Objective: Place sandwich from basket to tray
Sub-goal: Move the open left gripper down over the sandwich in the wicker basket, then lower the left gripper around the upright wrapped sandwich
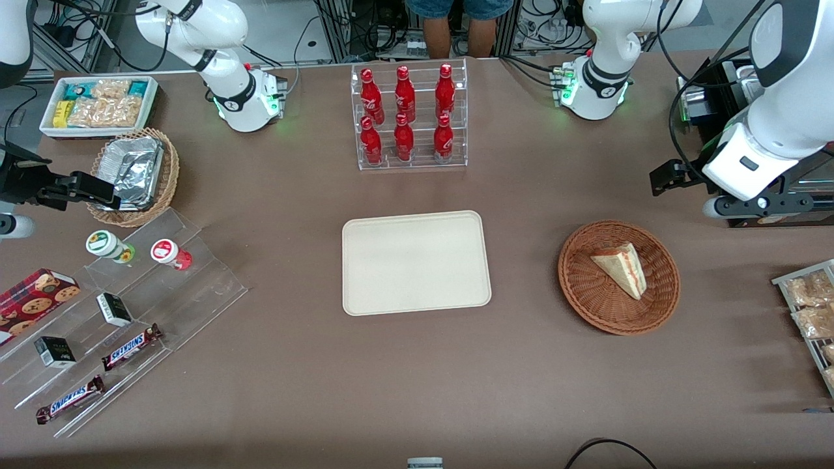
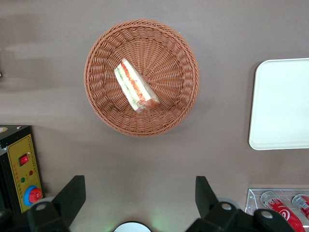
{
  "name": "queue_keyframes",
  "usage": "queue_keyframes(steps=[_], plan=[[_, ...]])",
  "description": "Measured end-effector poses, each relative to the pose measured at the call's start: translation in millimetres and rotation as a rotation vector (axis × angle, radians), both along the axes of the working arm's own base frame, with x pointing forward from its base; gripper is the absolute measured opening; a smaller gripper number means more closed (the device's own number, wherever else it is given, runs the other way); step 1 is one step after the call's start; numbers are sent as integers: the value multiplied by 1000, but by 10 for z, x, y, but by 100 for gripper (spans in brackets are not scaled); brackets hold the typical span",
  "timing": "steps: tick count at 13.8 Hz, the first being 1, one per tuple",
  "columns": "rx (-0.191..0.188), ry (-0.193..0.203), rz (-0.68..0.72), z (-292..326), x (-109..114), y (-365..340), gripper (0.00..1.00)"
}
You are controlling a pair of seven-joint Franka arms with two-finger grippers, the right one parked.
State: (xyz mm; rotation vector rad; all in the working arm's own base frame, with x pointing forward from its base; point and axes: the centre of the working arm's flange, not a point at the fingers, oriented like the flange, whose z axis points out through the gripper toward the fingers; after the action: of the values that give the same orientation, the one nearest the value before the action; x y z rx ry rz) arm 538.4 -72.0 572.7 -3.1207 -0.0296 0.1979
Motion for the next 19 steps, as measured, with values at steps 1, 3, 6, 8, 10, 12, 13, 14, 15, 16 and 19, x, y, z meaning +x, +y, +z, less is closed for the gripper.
queue_keyframes(steps=[1,3,6,8,10,12,13,14,15,16,19], plan=[[0,0,0,0,0,-2,100],[-1,-4,-2,3,3,-11,100],[-1,-3,-4,-8,8,-20,100],[-2,3,-5,-69,38,-22,100],[-2,11,-4,-226,104,-26,100],[-5,13,-4,-474,188,-32,100],[-6,8,-4,-624,226,-36,100],[-7,6,-3,-782,254,-37,100],[-8,6,-3,-939,278,-37,100],[-9,7,-2,-1091,304,-37,100],[-14,1,0,-1507,383,-39,100]])
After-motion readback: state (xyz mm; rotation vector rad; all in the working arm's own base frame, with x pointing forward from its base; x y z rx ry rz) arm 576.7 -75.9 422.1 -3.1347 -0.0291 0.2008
